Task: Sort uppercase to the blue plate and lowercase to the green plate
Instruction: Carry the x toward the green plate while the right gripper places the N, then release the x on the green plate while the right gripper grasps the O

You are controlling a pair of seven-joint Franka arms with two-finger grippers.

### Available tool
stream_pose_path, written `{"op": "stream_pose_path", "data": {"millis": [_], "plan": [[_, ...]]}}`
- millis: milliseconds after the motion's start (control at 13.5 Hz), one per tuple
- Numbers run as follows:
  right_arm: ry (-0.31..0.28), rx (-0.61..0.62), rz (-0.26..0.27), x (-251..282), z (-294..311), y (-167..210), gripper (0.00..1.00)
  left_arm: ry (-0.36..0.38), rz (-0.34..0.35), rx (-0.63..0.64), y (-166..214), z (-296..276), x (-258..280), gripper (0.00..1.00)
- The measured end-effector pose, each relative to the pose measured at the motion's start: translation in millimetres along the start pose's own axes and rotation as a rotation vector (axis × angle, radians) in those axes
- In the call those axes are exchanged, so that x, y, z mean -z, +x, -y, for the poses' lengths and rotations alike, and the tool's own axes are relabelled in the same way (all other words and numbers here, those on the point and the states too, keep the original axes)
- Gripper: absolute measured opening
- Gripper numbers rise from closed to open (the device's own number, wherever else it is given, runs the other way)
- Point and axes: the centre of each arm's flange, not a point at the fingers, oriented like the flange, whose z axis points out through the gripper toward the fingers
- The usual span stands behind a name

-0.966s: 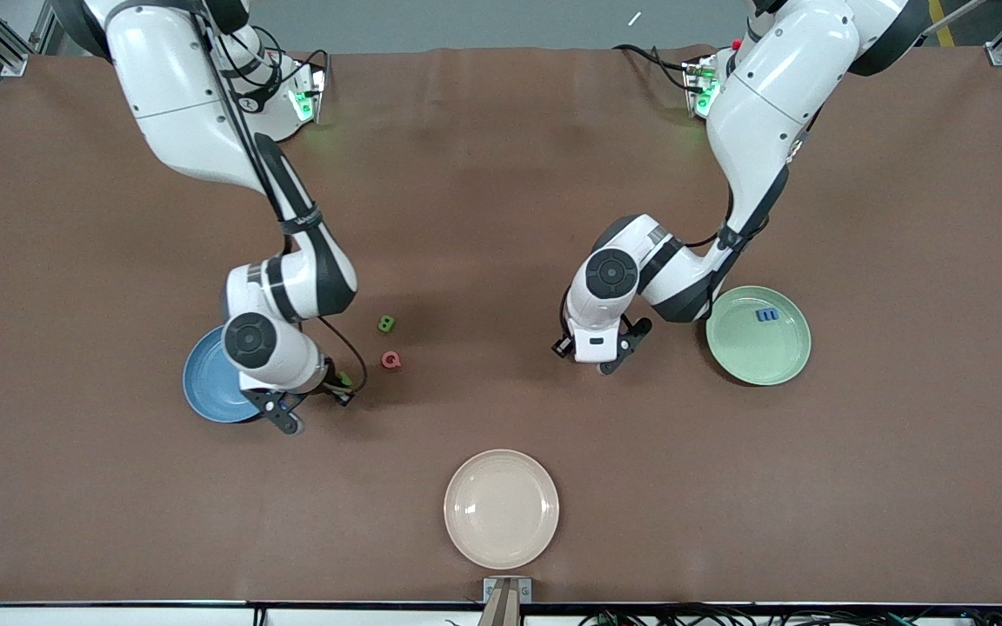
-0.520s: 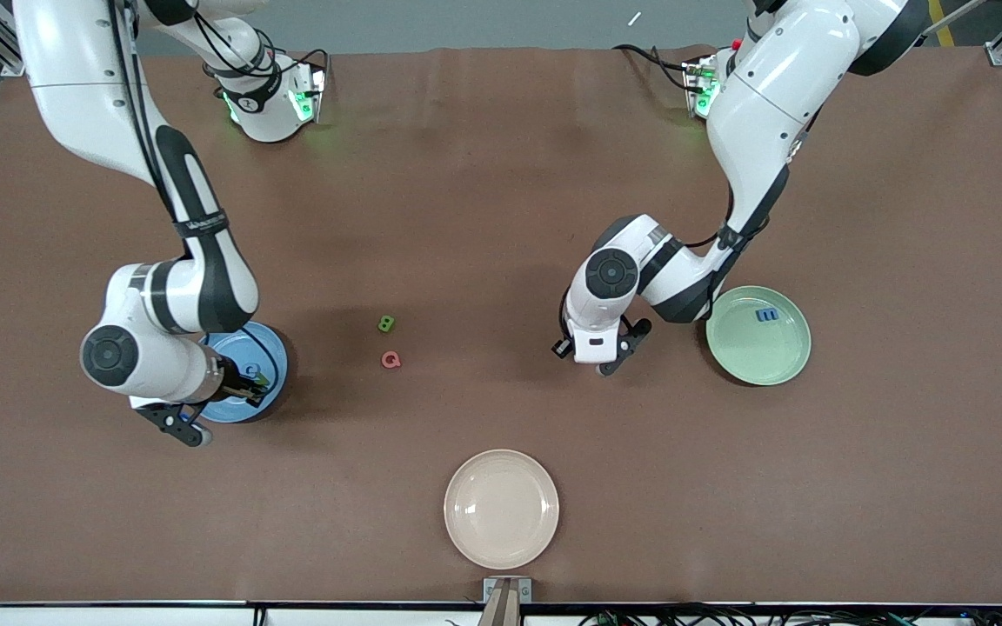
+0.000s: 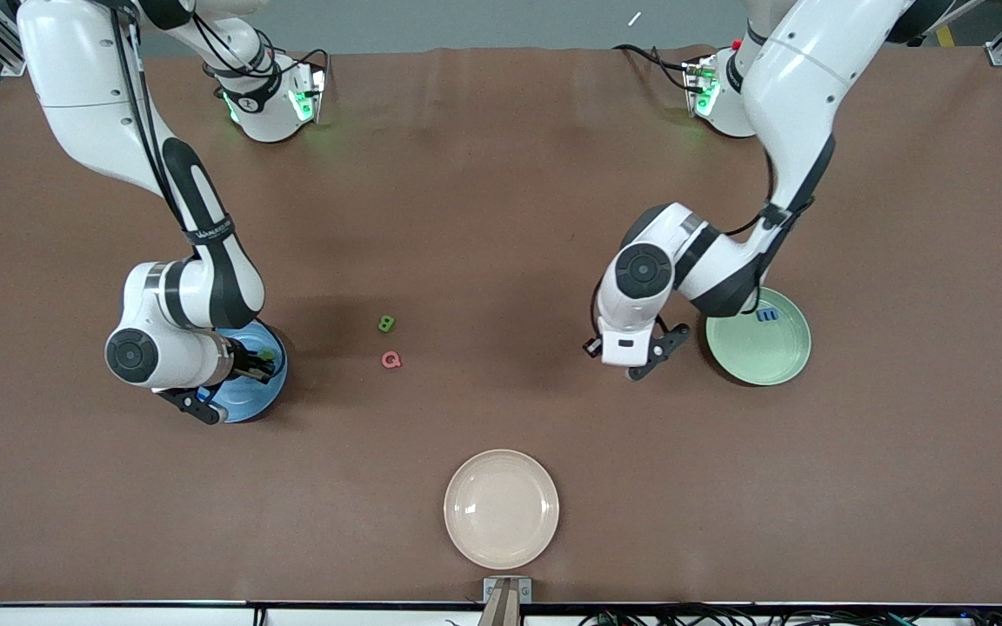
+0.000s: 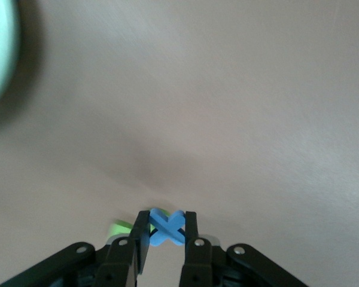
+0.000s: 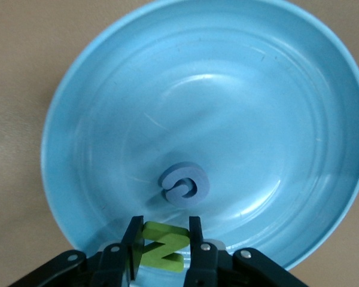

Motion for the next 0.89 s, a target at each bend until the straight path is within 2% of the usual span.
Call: {"op": "stream_pose_path", "data": {"millis": [149, 446, 669, 892], "plan": [[-0.001, 0.000, 0.002, -1.2, -0.3, -0.6, 0.34, 0.014, 0.024, -0.081, 20.1, 36.4, 7.7, 0.27], [-0.004, 0.000, 0.008, -2.0, -0.8, -1.3, 0.37, 0.031, 0.111, -0.244, 73.4, 128.3, -9.4, 0.27], [-0.001, -0.003, 0.004, 1.5, -1.9, 0.1, 0.65, 0.043, 0.073, -0.331, 101.5, 179.2, -29.4, 0.27], [-0.003, 0.007, 0.022, 31.9, 6.5, 1.5, 0.96, 0.022, 0.032, -0.384, 94.4, 189.2, -47.0, 0.27]]}}
